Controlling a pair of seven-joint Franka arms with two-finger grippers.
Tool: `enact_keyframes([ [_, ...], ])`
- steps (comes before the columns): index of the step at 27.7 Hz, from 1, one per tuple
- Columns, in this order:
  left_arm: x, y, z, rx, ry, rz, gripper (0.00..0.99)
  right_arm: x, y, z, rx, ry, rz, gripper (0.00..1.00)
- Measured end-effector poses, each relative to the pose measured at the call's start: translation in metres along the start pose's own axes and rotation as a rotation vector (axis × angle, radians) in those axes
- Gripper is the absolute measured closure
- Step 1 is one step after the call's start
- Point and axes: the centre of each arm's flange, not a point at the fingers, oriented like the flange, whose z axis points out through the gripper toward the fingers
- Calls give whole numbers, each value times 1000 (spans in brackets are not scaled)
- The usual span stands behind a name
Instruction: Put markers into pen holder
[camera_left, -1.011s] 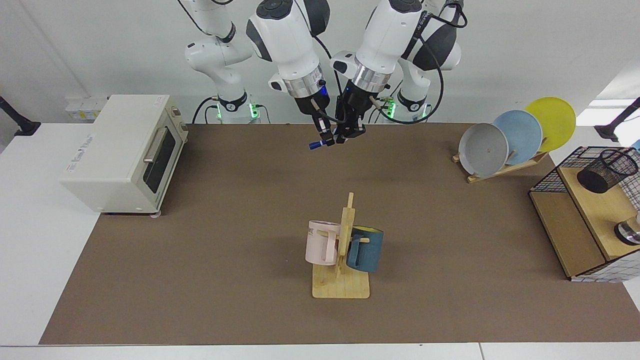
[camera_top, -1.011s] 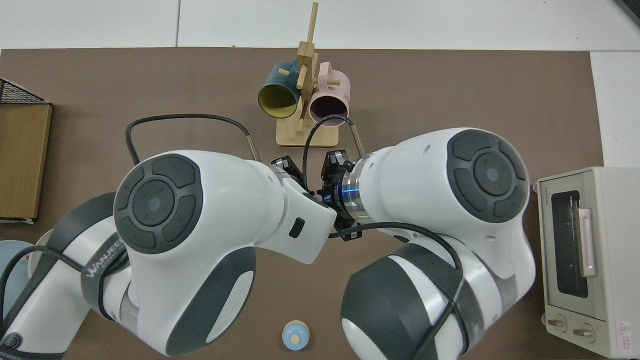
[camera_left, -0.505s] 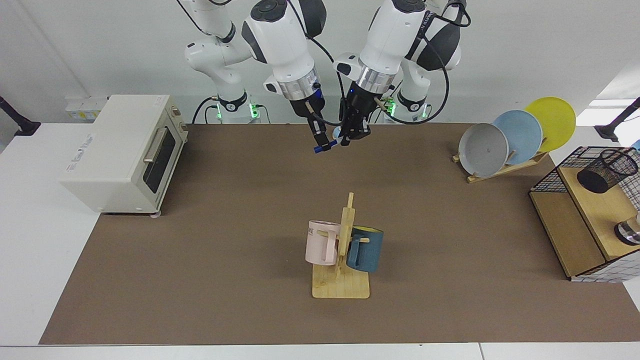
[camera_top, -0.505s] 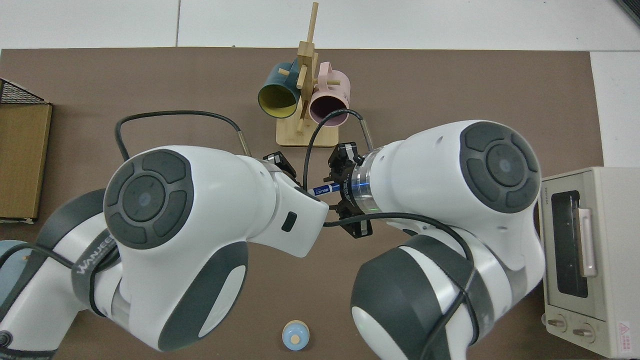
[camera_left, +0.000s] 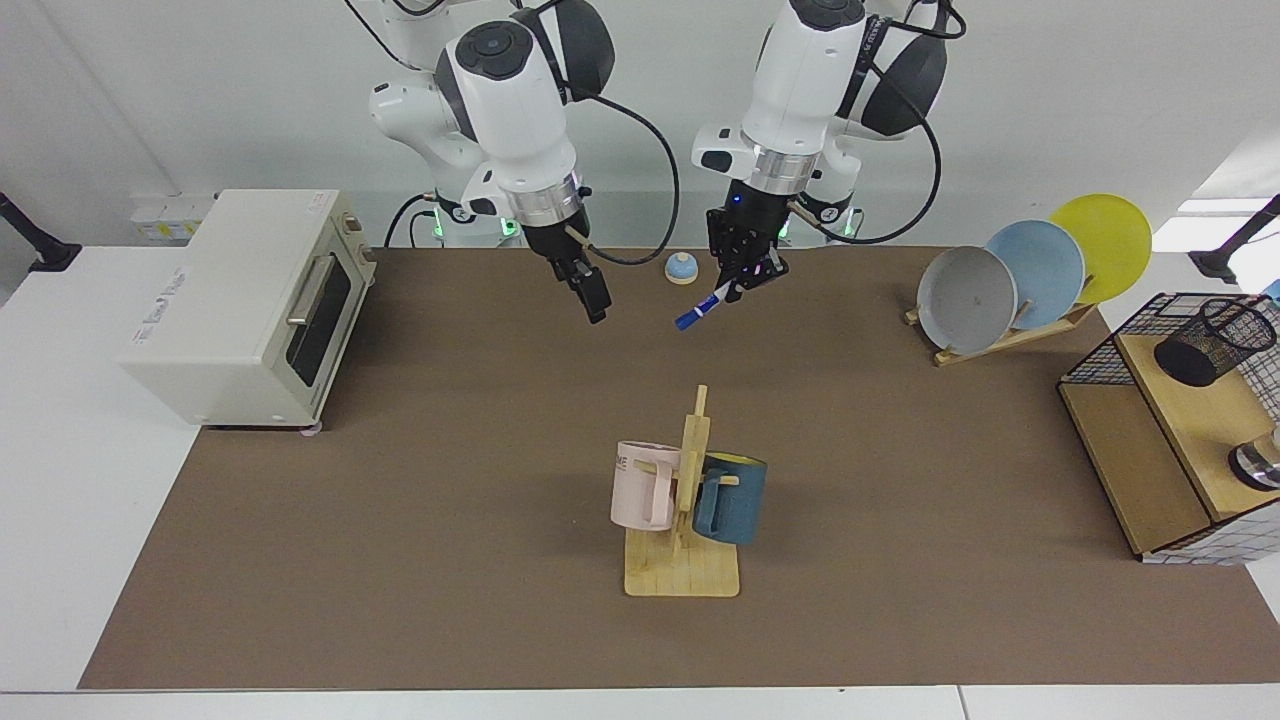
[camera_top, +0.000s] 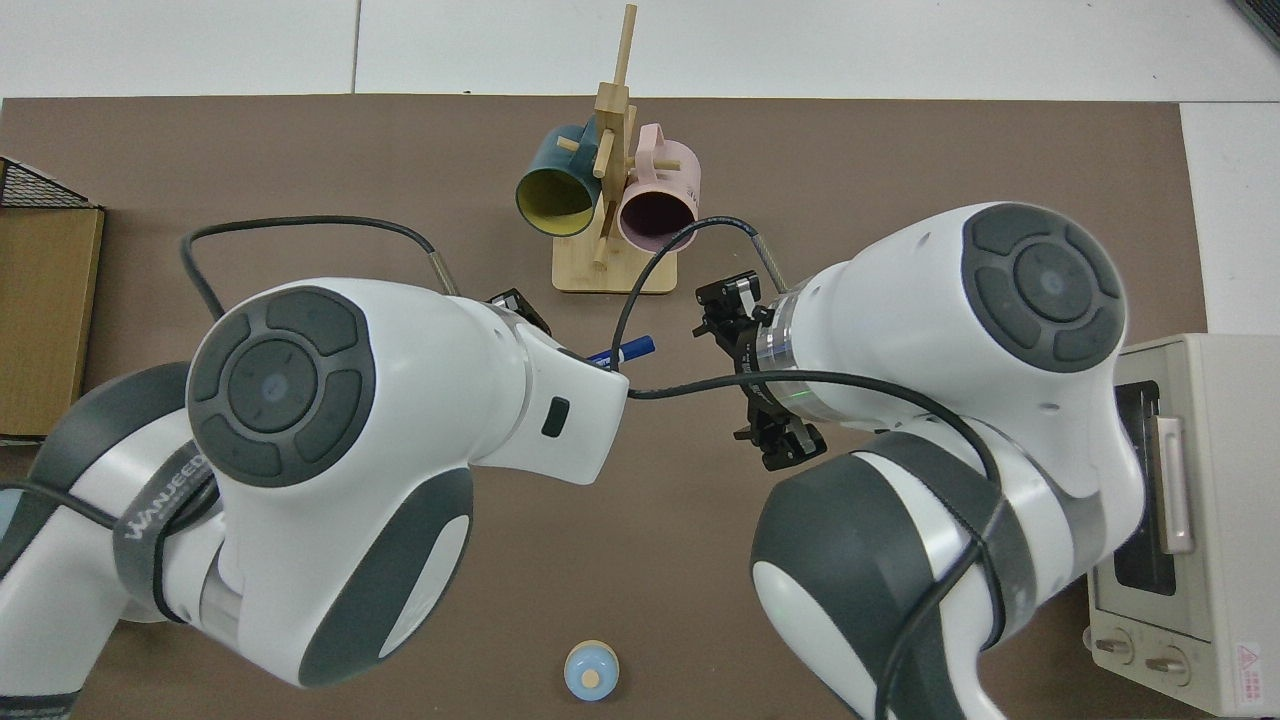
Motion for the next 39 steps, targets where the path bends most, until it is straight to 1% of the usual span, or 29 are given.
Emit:
enact_keyframes([
  [6, -18, -18, -8, 7, -46, -57, 819, 58, 19, -4, -18, 28, -187, 9],
  [10, -38, -39, -10, 3, -84, -106, 819, 93, 33, -8, -33, 29, -312, 0],
  [13, -56, -61, -11, 22, -107, -145, 819, 113, 43, -12, -41, 28, -396, 4],
  [16, -72, -80, -14, 52, -125, -176, 819, 124, 51, -17, -49, 36, -468, 4],
  [20, -90, -100, -18, 84, -146, -198, 819, 128, 60, -29, -76, 61, -553, 4],
  [24, -107, -118, -23, 120, -172, -193, 819, 122, 65, -46, -76, 79, -614, 4],
  [28, -122, -132, -31, 146, -208, -196, 819, 111, 71, -65, -94, 75, -678, 4],
  [33, -136, -145, -55, 202, -282, -183, 819, 101, 77, -81, -128, 62, -718, 4],
  [39, -146, -165, -92, 271, -382, -72, 819, 95, 76, -86, -132, 59, -748, 4],
])
